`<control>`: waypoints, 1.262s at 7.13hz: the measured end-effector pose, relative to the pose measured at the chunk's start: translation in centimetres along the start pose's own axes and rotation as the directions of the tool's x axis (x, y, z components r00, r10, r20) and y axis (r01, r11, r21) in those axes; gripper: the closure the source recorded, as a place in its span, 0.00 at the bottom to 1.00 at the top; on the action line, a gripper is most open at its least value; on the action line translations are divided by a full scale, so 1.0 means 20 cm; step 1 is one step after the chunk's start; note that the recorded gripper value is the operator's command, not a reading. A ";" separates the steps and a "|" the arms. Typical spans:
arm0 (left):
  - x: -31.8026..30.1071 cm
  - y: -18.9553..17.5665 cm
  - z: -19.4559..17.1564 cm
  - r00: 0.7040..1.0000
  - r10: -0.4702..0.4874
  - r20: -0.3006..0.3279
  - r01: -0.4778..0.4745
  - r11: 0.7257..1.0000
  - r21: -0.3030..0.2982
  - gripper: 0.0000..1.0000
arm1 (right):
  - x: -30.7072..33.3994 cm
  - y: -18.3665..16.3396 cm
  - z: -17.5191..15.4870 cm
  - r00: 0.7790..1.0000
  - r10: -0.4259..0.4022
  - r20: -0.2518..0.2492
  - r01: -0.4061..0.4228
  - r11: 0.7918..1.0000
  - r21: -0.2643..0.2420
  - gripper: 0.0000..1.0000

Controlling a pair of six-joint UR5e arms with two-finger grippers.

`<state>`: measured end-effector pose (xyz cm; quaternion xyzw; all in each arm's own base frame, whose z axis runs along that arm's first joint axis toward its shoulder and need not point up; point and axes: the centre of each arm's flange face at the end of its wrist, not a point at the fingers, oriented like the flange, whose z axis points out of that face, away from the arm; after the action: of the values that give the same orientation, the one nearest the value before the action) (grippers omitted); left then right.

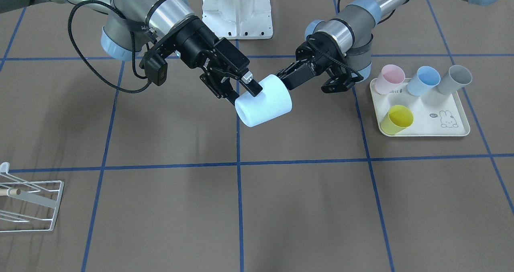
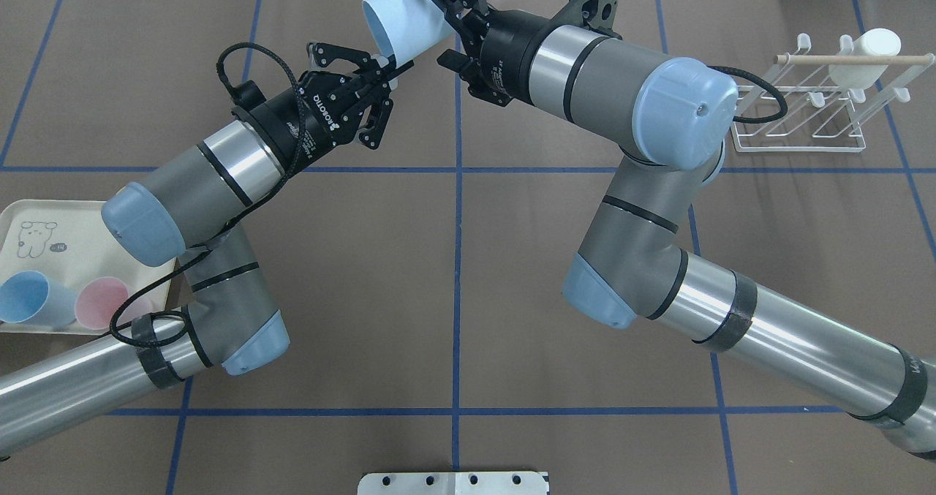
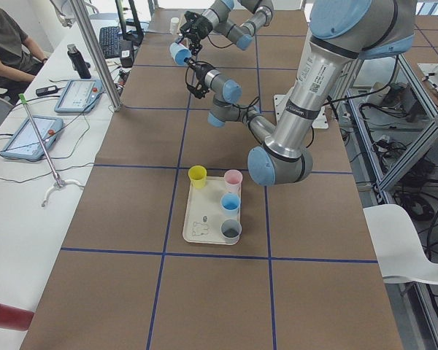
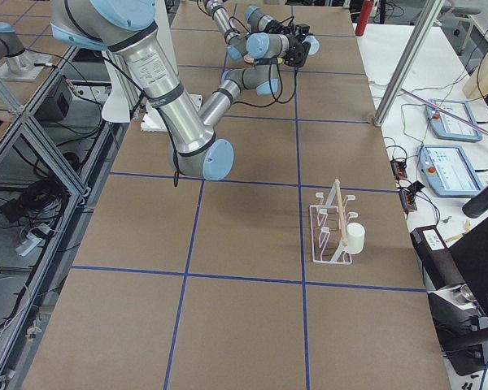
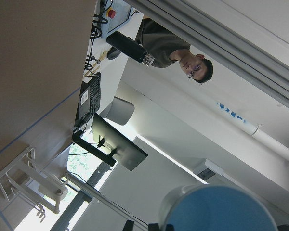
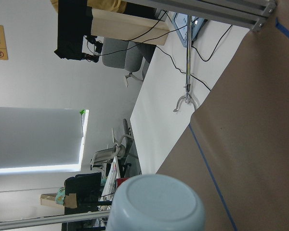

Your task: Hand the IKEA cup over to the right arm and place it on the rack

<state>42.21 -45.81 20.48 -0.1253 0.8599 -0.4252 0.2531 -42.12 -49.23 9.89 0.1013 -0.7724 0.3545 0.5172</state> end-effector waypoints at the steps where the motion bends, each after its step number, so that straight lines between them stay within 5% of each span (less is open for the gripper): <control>1: -0.03 0.02 0.00 1.000 -0.007 -0.003 0.007 1.000 0.000 1.00 | 0.00 0.00 0.00 1.000 0.001 0.002 -0.001 1.000 0.002 0.00; 8: -0.04 0.08 -0.01 1.000 -0.023 -0.006 0.023 1.000 -0.019 1.00 | 0.00 0.00 0.00 1.000 0.001 0.004 -0.001 1.000 0.003 0.01; 9: -0.04 0.08 -0.01 1.000 -0.023 -0.005 0.023 1.000 -0.019 1.00 | 0.00 0.00 0.00 1.000 0.001 0.004 -0.001 1.000 0.003 0.11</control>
<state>42.79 -44.23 19.60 -0.1364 0.8629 -0.4204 0.2450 -42.11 -49.28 9.92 0.1022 -0.7729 0.3558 0.5154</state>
